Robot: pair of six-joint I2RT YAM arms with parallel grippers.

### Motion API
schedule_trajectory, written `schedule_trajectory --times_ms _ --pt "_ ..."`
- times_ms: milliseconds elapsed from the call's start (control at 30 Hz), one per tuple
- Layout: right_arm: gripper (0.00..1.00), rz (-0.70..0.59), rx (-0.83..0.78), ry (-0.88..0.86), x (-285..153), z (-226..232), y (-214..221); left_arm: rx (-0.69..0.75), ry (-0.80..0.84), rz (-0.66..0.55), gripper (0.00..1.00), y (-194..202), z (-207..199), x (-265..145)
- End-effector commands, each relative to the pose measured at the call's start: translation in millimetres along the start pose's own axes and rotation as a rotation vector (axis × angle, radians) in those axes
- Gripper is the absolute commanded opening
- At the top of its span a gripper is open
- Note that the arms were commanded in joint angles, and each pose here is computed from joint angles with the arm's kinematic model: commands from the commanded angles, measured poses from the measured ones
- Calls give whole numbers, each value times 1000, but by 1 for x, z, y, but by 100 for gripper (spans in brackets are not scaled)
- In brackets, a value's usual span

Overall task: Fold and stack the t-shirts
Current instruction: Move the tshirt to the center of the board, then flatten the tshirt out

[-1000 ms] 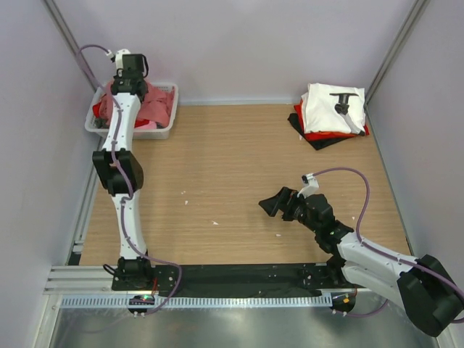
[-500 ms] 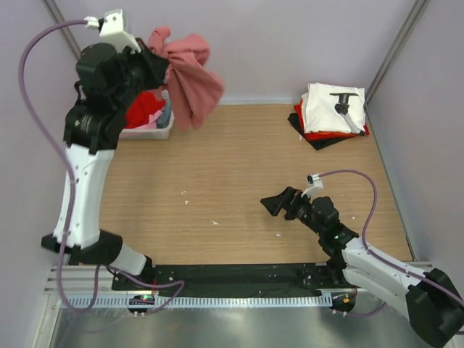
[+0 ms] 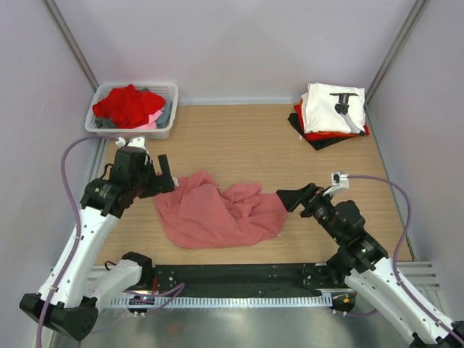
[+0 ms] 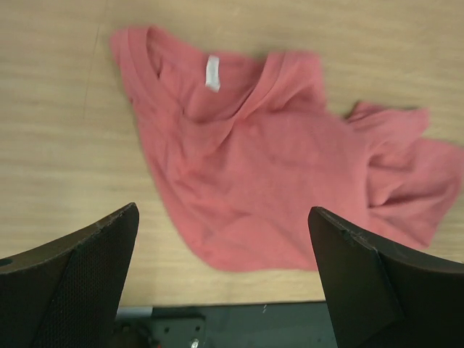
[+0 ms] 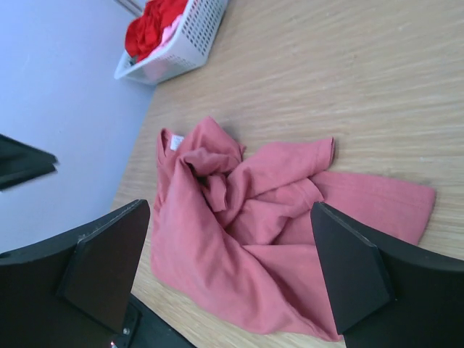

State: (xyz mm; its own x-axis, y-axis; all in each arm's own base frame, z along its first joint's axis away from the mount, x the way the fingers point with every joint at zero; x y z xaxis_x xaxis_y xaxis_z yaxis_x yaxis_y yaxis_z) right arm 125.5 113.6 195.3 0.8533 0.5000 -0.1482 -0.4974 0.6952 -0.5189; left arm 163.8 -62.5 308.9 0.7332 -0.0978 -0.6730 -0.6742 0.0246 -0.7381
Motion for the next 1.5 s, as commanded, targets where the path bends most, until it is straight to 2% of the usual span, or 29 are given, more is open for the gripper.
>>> schedule_trajectory --times_ms 0,167,233,267,367,400,500,533,600,633,700,767,867,933,1000,1033,1133,1167,1233,1267,1300,1367,1400,1467 --pt "100 -21 -45 101 -18 12 -16 -46 -44 -10 100 24 9 -13" --pt "100 107 -45 247 -3 7 -9 -94 19 3 98 35 2 4" --pt "99 141 -36 309 4 3 -5 -97 70 44 93 38 -4 14" --pt "99 160 -41 381 11 -5 -1 -100 90 40 87 35 -7 19" --pt "98 175 -46 434 19 -16 6 -81 126 64 82 27 -20 34" --pt "98 172 -41 416 25 -17 7 -63 103 89 82 23 -24 44" --pt "98 186 -25 414 33 -26 16 10 103 64 86 5 -46 55" --pt "98 187 -29 430 35 -29 17 42 91 116 87 5 -55 72" --pt "98 204 -49 485 41 -35 19 89 90 104 91 -9 -72 83" --pt "98 214 -57 506 43 -37 21 135 60 164 93 -6 -82 105" --pt "98 235 -77 545 45 -40 22 160 32 182 95 -16 -92 121" --pt "98 242 -92 599 49 -42 21 201 -3 267 97 -10 -100 150" --pt "98 262 -116 661 52 -46 22 236 -50 312 97 -9 -107 176" --pt "98 274 -125 671 55 -46 22 242 -56 324 93 -9 -111 185" --pt "97 300 -128 682 60 -50 27 250 -57 350 83 -4 -113 196" --pt "95 305 -127 684 63 -50 27 252 -54 354 68 -3 -114 197" --pt "88 338 -124 703 72 -56 33 255 -46 373 49 3 -114 201" --pt "85 344 -122 706 74 -56 34 256 -48 374 35 3 -113 200" --pt "70 358 -125 730 78 -61 37 258 -51 365 19 3 -111 195" --pt "64 354 -125 729 80 -62 37 258 -56 358 5 2 -110 193" --pt "52 351 -126 732 81 -62 37 256 -58 344 0 -1 -109 188" --pt "38 344 -124 718 84 -61 37 259 -80 333 0 -3 -106 183" --pt "25 345 -122 718 86 -60 37 257 -87 324 0 -5 -104 179" --pt "15 347 -120 715 88 -60 37 250 -103 287 0 -13 -100 166"
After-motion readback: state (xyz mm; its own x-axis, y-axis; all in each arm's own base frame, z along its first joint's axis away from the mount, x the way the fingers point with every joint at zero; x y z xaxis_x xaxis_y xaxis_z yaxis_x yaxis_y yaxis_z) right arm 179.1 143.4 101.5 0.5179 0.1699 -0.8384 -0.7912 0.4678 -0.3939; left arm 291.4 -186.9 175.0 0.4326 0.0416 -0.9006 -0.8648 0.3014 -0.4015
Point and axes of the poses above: each gripper's point midway between its finger pads, its own x axis out along the fingers, its own z axis along the line the jaws close on, y = z × x, the point moved 10 cm from there along -x, back along the fingers, and after that the axes turned 14 degrees about x, right-handed, at the moved point
